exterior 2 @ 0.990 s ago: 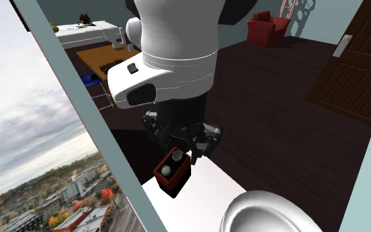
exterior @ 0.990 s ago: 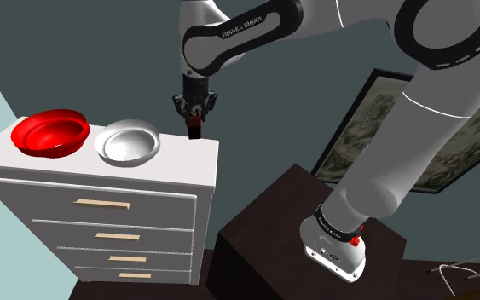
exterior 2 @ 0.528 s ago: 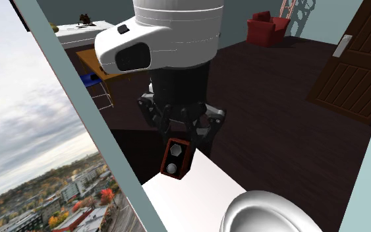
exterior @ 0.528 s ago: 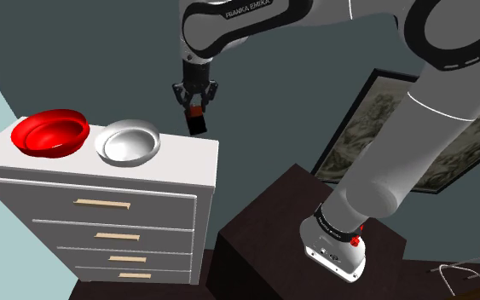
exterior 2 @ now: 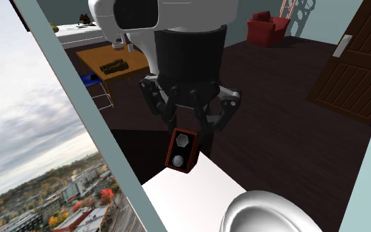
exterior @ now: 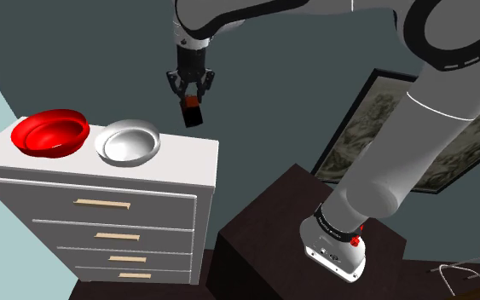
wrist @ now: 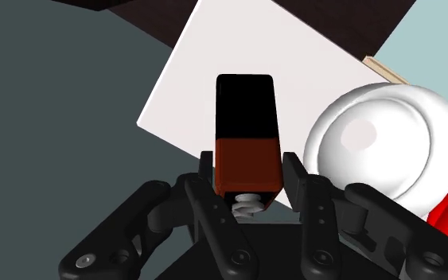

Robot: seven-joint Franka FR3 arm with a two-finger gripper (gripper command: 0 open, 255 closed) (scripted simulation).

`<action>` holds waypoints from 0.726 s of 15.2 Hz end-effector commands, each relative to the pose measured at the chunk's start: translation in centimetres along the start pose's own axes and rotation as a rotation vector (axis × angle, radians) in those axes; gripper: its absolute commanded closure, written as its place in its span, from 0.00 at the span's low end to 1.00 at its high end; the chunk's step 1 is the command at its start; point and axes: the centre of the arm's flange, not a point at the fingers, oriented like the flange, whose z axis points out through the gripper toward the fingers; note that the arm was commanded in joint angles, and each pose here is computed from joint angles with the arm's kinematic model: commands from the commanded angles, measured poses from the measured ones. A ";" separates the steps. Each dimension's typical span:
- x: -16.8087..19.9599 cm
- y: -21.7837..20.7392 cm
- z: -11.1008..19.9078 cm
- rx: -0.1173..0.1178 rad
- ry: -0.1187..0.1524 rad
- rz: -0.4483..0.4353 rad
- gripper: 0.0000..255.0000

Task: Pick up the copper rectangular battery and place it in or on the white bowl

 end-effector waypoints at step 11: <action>3.2 -15.0 -2.8 0.000 0.000 0.000 1.00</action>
